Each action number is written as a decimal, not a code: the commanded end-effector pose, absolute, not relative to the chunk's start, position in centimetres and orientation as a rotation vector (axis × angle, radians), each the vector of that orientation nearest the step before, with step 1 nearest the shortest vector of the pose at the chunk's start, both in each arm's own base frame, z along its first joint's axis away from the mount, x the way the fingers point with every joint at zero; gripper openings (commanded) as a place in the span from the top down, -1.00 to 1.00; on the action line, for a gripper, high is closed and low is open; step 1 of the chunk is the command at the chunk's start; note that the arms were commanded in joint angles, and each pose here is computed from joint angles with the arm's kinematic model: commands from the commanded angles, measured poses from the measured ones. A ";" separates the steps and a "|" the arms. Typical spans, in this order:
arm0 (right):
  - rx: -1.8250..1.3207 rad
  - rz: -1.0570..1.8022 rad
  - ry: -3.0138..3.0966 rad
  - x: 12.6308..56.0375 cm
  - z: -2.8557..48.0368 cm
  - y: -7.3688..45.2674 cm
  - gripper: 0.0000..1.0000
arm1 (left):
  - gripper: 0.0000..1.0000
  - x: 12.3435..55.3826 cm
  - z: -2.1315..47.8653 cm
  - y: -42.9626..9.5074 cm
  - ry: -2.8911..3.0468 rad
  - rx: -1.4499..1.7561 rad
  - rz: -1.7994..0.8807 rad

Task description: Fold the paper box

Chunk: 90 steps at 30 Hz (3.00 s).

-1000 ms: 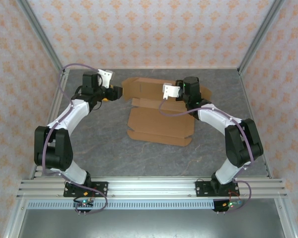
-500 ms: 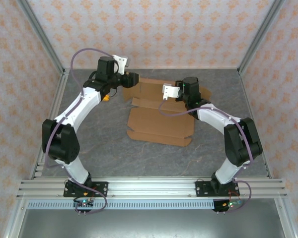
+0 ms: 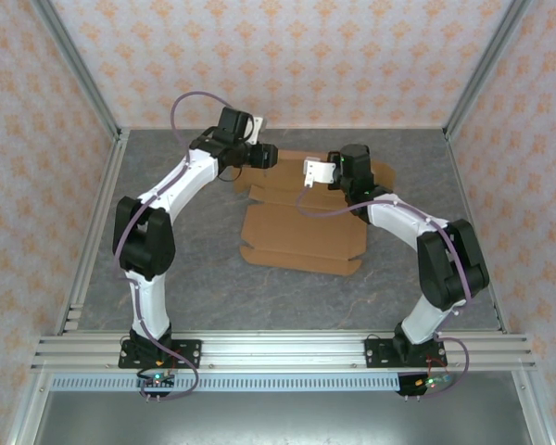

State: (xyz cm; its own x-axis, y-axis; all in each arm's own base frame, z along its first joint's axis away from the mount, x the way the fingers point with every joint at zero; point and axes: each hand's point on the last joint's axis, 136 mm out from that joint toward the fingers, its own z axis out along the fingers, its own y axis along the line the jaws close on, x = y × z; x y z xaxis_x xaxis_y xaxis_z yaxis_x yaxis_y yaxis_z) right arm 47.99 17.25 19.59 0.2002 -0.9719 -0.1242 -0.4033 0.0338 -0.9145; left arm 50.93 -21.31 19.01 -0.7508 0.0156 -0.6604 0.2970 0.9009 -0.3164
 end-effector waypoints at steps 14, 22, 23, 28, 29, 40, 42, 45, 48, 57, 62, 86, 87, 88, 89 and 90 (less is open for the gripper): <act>-1.490 -0.792 1.323 48.7 21.1 17.7 1.00 | -0.24 52.1 19.0 -19.6 2.394 -0.058 -0.508; -1.476 -0.800 1.322 48.8 21.1 17.8 1.00 | -0.19 51.7 18.0 -20.7 2.425 -0.099 -0.615; -1.474 -0.801 1.319 48.7 21.2 17.8 1.00 | -0.18 51.7 18.1 -20.8 2.418 -0.109 -0.636; -1.471 -0.812 1.315 48.9 21.1 18.0 1.00 | -0.04 52.1 19.1 -21.9 2.367 -0.172 -0.776; -1.472 -0.811 1.314 48.9 21.1 18.1 1.00 | -0.02 52.2 19.3 -21.9 2.361 -0.181 -0.789; -1.469 -0.827 1.319 49.0 21.2 17.8 1.00 | 0.06 52.6 20.1 -19.9 2.308 -0.287 -0.803; -1.466 -0.833 1.323 49.1 21.3 17.6 1.00 | -0.06 52.3 20.4 -19.0 2.301 -0.286 -0.758; -1.468 -0.840 1.328 49.0 21.5 17.1 1.00 | -0.21 51.7 21.1 -17.6 2.283 -0.297 -0.728; -1.465 -0.844 1.332 49.0 21.6 16.9 1.00 | -0.33 50.6 21.6 -16.3 2.253 -0.299 -0.730; -1.452 -0.832 1.357 49.4 21.6 16.8 1.00 | -0.51 43.7 20.5 -15.2 2.194 -0.118 -0.718; -1.447 -0.829 1.338 49.5 21.7 17.1 1.00 | -0.48 42.7 14.7 -16.2 2.271 -0.056 -0.705; -1.458 -0.823 1.334 49.3 22.1 17.4 1.00 | -0.52 49.7 4.8 -18.4 2.371 0.013 -0.477; -1.457 -0.824 1.334 49.4 22.1 17.4 1.00 | -0.52 50.0 4.7 -18.6 2.377 0.014 -0.490; -1.457 -0.825 1.334 49.4 22.1 17.4 1.00 | -0.52 50.2 4.8 -18.8 2.375 0.014 -0.495; -1.457 -0.823 1.332 49.4 22.2 17.5 1.00 | -0.52 50.3 5.0 -18.9 2.367 0.015 -0.502; -1.460 -0.822 1.333 49.3 22.0 17.6 1.00 | -0.52 50.5 5.2 -19.0 2.360 0.013 -0.507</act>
